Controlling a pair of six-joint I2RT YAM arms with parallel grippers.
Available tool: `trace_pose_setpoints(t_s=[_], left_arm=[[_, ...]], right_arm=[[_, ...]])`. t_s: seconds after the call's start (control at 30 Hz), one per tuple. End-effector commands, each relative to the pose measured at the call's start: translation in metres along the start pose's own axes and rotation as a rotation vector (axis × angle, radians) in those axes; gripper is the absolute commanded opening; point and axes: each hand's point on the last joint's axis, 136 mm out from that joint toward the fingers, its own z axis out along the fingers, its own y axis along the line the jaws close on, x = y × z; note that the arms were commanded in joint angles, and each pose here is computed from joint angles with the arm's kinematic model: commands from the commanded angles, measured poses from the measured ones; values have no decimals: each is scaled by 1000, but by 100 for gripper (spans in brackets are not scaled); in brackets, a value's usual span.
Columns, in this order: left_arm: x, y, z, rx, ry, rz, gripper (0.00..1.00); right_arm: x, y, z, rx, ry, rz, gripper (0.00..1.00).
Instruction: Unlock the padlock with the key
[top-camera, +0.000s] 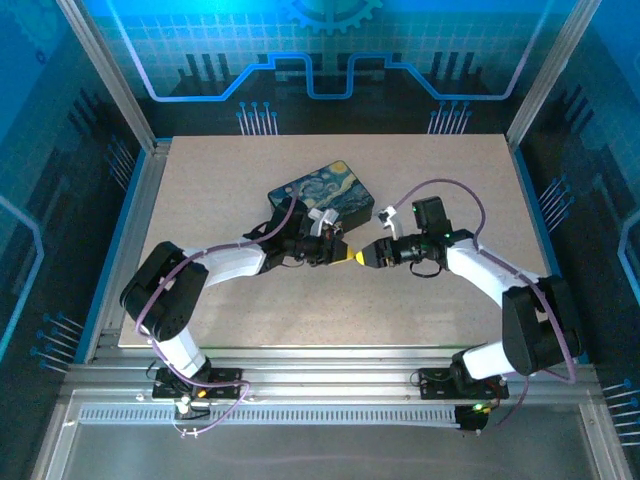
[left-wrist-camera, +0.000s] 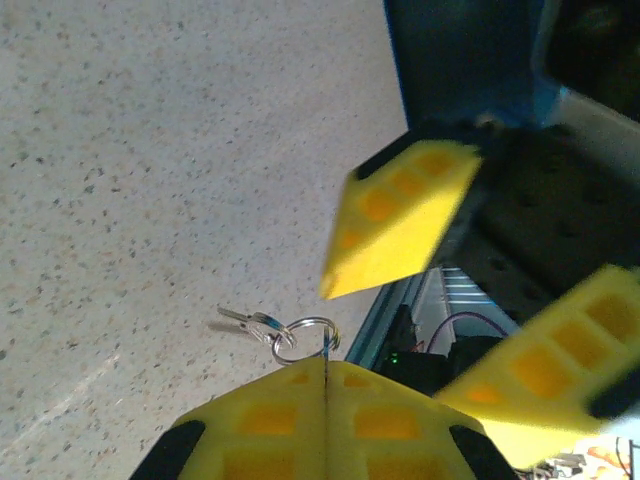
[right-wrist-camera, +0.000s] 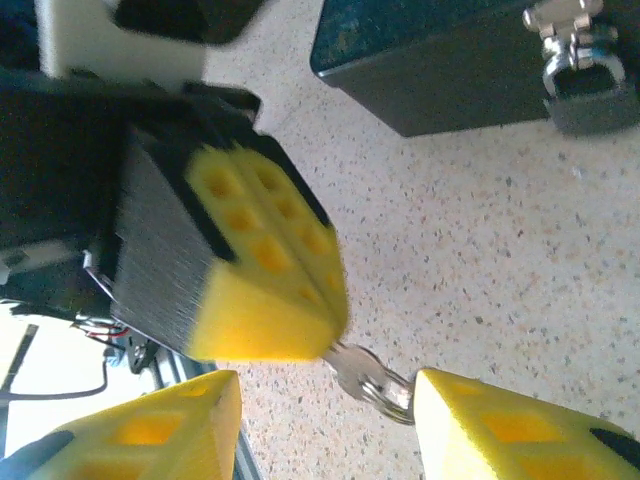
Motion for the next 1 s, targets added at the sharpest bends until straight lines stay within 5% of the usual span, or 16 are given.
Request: trace_pose_setpoints(t_s=[0.0,0.37,0.8,0.97], left_arm=[[0,-12,-5,67,8,19,0],[-3,-21,-5,119,13,20,0],[-1,-24,-4,145,25,20,0],[-2,-16,-1,133,19,2,0]], right_arm=[[-4,10,0,-122,-28,1,49],[-9,11,-1,-181,-70,12,41],[-11,13,-5,-222,-92,11,6],[-11,17,-7,-243,-112,5,0]])
